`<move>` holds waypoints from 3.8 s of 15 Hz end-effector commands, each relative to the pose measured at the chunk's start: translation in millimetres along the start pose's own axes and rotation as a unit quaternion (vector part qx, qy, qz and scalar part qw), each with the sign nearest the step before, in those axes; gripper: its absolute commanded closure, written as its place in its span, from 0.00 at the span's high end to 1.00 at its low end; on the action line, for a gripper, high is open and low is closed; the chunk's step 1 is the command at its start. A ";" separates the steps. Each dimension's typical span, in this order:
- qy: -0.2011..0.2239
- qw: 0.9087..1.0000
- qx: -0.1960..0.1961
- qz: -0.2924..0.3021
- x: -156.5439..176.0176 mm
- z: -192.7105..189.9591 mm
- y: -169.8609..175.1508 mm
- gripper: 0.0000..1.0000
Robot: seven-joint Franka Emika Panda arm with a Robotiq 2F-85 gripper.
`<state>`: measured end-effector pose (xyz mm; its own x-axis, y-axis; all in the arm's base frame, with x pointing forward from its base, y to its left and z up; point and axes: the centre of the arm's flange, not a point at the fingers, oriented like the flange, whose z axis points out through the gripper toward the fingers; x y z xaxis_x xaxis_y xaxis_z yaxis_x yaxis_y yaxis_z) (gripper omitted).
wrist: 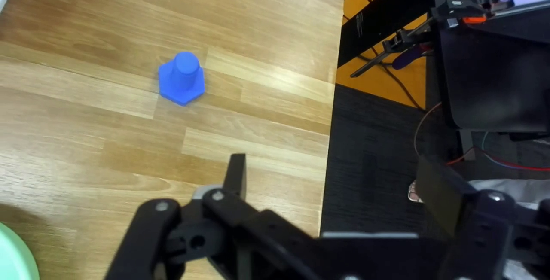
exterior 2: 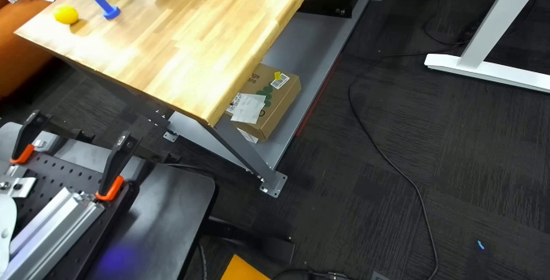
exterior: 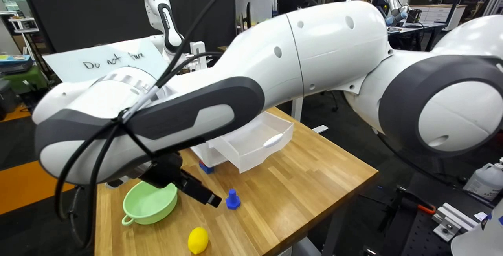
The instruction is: Pick up the lemon from the green pot then place it inside the open drawer
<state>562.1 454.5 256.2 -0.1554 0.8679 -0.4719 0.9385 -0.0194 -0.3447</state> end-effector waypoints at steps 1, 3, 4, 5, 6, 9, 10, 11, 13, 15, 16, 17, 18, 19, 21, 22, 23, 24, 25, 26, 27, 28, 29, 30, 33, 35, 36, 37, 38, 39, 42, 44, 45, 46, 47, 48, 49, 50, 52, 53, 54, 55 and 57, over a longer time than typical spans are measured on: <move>0.000 1.000 0.000 0.000 0.0 0.0 -0.1 1.00; 0.011 1.000 -0.015 -0.016 4.3 -2.8 2.3 1.00; 0.022 0.999 -0.029 -0.030 7.6 -5.4 3.4 1.00; 0.034 0.998 -0.044 -0.042 11.3 -8.6 5.0 1.00; 0.044 0.996 -0.058 -0.054 15.7 -12.1 7.4 1.00; 0.068 0.990 -0.090 -0.086 24.5 -20.6 13.6 1.00; 0.075 0.987 -0.100 -0.097 27.2 -23.2 15.1 1.00; 0.084 0.984 -0.112 -0.108 29.9 -25.5 16.5 1.00; 0.099 0.978 -0.132 -0.126 35.5 -29.2 18.5 1.00; 0.111 0.974 -0.145 -0.137 41.3 -29.9 20.7 1.00; 0.111 0.974 -0.142 -0.135 43.4 -27.8 21.9 1.00; 0.107 0.977 -0.130 -0.129 45.0 -23.2 22.3 1.00; 0.101 0.978 -0.135 -0.124 43.9 -22.8 18.7 1.00; 0.101 0.978 -0.132 -0.124 45.4 -19.6 19.7 1.00; 0.100 0.978 -0.132 -0.124 45.7 -18.5 20.2 1.00; 0.101 0.978 -0.132 -0.124 45.7 -18.5 20.2 1.00; 0.101 0.978 -0.132 -0.124 45.7 -18.5 20.2 1.00; 0.100 0.978 -0.133 -0.125 46.0 -18.3 20.5 1.00; 0.105 0.977 -0.135 -0.127 46.6 -17.5 21.6 1.00; 0.106 0.977 -0.136 -0.126 46.4 -16.3 22.7 1.00; 0.108 0.977 -0.134 -0.125 46.1 -13.7 23.9 1.00; 0.107 0.978 -0.132 -0.124 46.1 -11.6 24.8 1.00; 0.107 0.978 -0.129 -0.122 45.6 -7.5 26.7 1.00; 0.107 0.979 -0.126 -0.118 44.5 -3.0 28.7 1.00; 0.109 0.981 -0.117 -0.110 40.3 9.0 34.0 1.00; 0.112 0.981 -0.112 -0.109 38.9 16.9 37.3 1.00; 0.113 0.982 -0.110 -0.108 38.9 21.3 39.1 1.00; 0.114 0.982 -0.107 -0.108 39.4 25.8 41.1 1.00; 0.116 0.981 -0.106 -0.110 40.1 29.9 42.4 1.00; 0.116 0.982 -0.103 -0.109 41.0 34.3 43.5 1.00; 0.121 0.982 -0.097 -0.109 46.5 49.1 45.1 1.00; 0.128 0.982 -0.094 -0.104 51.2 61.0 44.5 1.00; 0.134 0.981 -0.095 -0.101 52.9 66.1 43.1 1.00; 0.138 0.981 -0.096 -0.098 54.6 69.5 42.1 1.00; 0.142 0.981 -0.097 -0.094 56.4 72.0 40.1 1.00; 0.146 0.980 -0.097 -0.090 58.5 74.2 38.9 1.00; 0.148 0.980 -0.097 -0.086 60.2 75.6 37.0 1.00; 0.149 0.981 -0.097 -0.083 61.6 76.6 35.0 1.00; 0.149 0.982 -0.093 -0.076 62.5 75.6 29.1 1.00; 0.148 0.982 -0.090 -0.073 62.5 73.3 25.2 1.00; 0.147 0.983 -0.088 -0.071 63.0 71.1 22.0 1.00; 0.144 0.984 -0.086 -0.069 62.8 67.0 17.9 1.00; 0.141 0.984 -0.084 -0.063 61.8 60.1 9.6 1.00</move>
<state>567.3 492.9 158.5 -0.2265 0.9577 -0.1776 0.9557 0.1833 -0.2303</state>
